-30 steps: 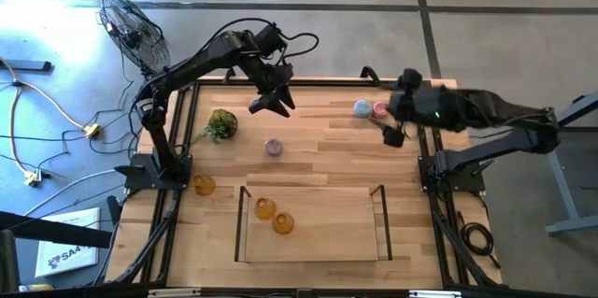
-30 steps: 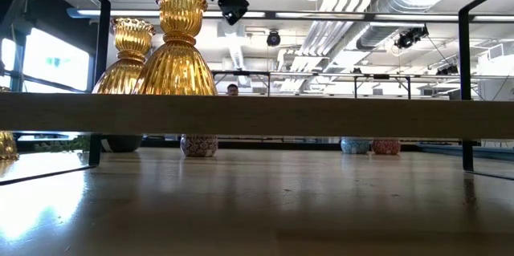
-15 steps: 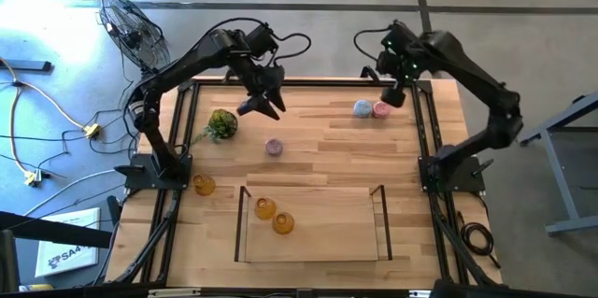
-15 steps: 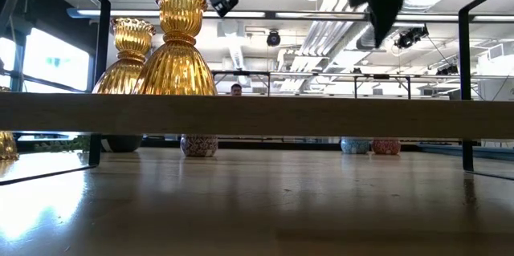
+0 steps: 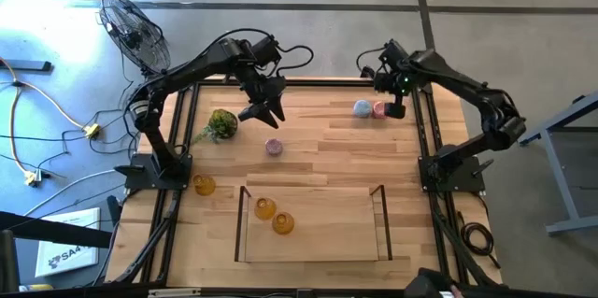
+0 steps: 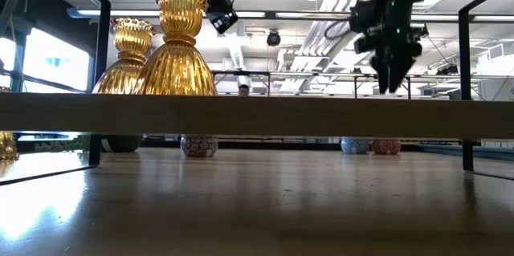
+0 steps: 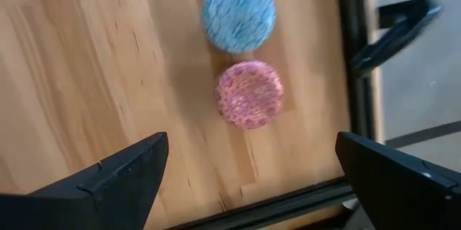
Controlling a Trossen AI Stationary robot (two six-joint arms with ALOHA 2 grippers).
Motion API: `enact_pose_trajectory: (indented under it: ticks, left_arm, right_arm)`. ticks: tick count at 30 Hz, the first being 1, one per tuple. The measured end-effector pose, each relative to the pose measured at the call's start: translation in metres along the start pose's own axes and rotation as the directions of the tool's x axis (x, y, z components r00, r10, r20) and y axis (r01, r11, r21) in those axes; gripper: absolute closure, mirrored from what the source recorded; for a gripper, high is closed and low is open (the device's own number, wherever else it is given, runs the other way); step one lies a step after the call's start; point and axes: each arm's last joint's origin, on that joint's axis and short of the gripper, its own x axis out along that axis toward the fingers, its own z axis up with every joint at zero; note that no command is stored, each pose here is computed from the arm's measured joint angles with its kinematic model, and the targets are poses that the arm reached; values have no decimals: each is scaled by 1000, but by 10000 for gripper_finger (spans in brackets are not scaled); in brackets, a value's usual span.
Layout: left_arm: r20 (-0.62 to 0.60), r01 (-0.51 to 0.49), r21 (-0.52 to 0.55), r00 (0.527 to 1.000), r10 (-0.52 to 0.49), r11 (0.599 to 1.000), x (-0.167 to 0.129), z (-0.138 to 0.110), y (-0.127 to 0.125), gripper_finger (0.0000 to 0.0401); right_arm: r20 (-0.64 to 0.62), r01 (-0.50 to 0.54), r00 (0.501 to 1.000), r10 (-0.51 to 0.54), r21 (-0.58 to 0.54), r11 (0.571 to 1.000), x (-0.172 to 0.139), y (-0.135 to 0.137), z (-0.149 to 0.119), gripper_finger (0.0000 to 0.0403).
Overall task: Pick & Place candle stick holders
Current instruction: Put the pink scented candle on the shelf
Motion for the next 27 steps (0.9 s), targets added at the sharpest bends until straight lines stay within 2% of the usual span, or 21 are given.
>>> enact_pose_trajectory:
  ticks: [10,18,27]
  left_arm:
    - [6,6,53,1000,-6,999,0,0,0,229]
    - [1,15,48,1000,-15,999,0,-1,-1,229]
    - [1,53,79,999,-54,995,0,-3,-4,229]
  right_arm:
    - [-4,-17,1000,17,-57,998,44,7,-6,10]
    - [-98,-90,991,89,-8,996,81,-3,8,11]
    - [-146,-115,982,116,21,993,99,-13,6,10]
